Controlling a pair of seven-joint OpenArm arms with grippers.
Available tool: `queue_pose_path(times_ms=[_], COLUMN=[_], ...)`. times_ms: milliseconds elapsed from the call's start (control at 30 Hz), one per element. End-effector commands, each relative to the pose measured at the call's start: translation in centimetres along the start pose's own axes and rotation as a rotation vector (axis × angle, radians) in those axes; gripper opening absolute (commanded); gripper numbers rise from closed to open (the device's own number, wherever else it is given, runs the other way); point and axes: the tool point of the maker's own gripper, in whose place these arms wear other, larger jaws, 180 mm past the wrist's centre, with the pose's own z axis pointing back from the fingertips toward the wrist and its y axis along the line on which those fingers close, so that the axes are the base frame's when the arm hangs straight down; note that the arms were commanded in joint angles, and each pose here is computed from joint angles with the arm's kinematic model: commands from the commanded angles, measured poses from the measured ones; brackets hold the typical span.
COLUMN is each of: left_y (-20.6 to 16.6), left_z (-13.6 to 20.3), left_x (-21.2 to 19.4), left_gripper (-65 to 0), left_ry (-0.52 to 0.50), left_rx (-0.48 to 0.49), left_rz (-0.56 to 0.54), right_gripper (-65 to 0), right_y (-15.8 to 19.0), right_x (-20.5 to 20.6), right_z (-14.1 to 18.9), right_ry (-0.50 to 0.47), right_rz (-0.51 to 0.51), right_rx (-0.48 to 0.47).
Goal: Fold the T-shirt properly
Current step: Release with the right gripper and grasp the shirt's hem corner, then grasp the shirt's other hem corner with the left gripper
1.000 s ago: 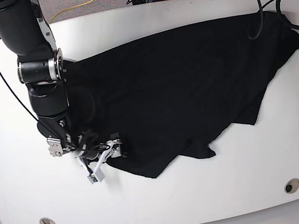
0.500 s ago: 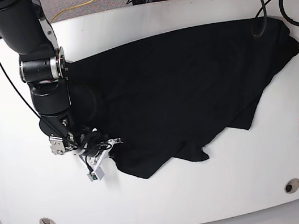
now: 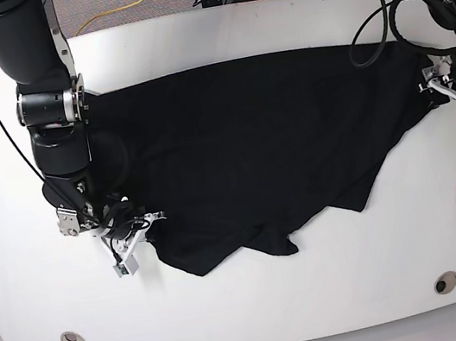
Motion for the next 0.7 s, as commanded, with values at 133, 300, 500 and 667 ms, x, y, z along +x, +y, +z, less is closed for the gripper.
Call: queue_pose_path(times_ms=[133,300,500,667], left_y=[-0.8,-0.3,0.4,1.1], left_z=[-0.3,-0.7,-0.5,-0.3], left_x=[1.5,1.1,1.1,1.2], left_gripper=[-27.4,-27.4,-27.4,-27.4], left_ry=[-0.078,-0.049,-0.049,-0.05], left_rx=[0.005,0.061,0.092,0.112], left_rz=[0.037,0.073,0.111,0.122], right_gripper=[-65.0,-65.0,-65.0,-65.0], right_y=[-0.4,-0.4,-0.5,-0.5], right_x=[2.3,2.1,1.0,0.8], right_z=[0.8,0.8,0.7,0.7], right_ry=[-0.06,-0.057,-0.04,-0.038], right_rz=[0.019,0.018,0.01,0.009], right_rx=[0.012,0.012,0.011,0.011])
